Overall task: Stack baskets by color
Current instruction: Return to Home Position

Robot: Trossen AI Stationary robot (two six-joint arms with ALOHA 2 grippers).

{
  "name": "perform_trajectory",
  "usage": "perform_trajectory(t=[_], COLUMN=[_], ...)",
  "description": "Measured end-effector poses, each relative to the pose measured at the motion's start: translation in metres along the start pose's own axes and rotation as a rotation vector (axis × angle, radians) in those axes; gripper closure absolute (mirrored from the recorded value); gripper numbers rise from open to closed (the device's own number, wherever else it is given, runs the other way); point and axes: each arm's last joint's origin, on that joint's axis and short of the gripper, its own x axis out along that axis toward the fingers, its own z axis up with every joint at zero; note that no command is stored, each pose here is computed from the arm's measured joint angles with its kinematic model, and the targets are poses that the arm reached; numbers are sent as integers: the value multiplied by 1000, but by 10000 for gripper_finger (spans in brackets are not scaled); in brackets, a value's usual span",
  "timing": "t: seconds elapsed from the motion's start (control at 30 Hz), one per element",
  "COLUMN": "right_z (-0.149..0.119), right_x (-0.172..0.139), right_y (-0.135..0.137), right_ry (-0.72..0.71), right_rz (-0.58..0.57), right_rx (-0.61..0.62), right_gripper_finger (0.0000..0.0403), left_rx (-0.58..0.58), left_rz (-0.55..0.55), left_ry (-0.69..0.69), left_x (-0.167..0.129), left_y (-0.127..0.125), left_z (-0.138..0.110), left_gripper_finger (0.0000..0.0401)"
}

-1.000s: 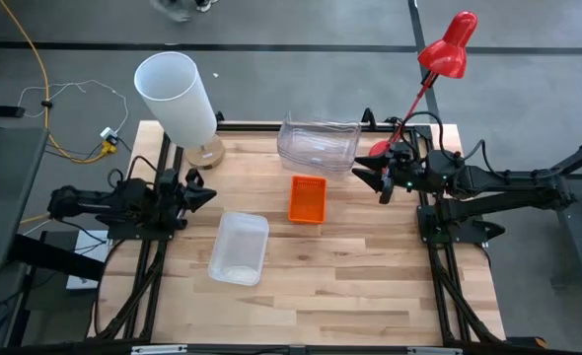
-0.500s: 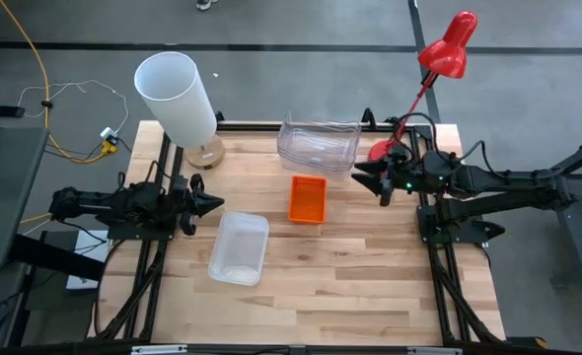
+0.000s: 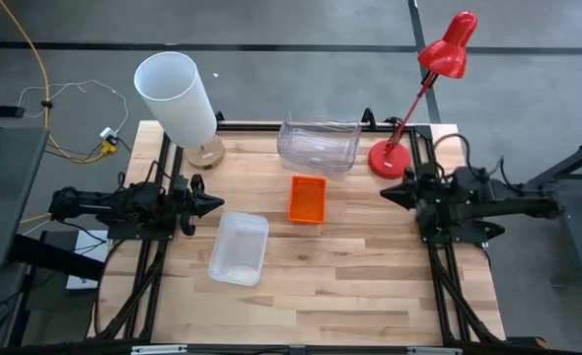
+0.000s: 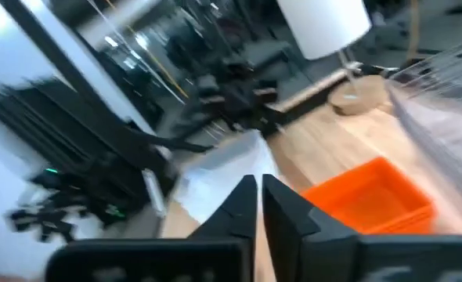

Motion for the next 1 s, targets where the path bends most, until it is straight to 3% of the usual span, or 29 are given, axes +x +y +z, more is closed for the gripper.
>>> perform_trajectory(t=[0.17, 0.33, 0.63, 1.0], right_z=[-32, -56, -81, -92], right_x=[-7, -4, 1, 4], right_y=[-15, -26, -37, -43], right_ry=[-173, -239, -191, -81], right_rz=[111, 152, 139, 75], right_rx=[75, 78, -11, -220], right_gripper_finger=[390, 398, 402, 403], left_rx=[0, 0, 0, 0], left_rz=[0, 0, 0, 0], left_ry=[0, 0, -1, -2], left_x=[0, 0, 0, 0], left_y=[0, 0, 0, 0], left_z=[0, 0, 0, 0], left_gripper_finger=[401, 401, 401, 401])
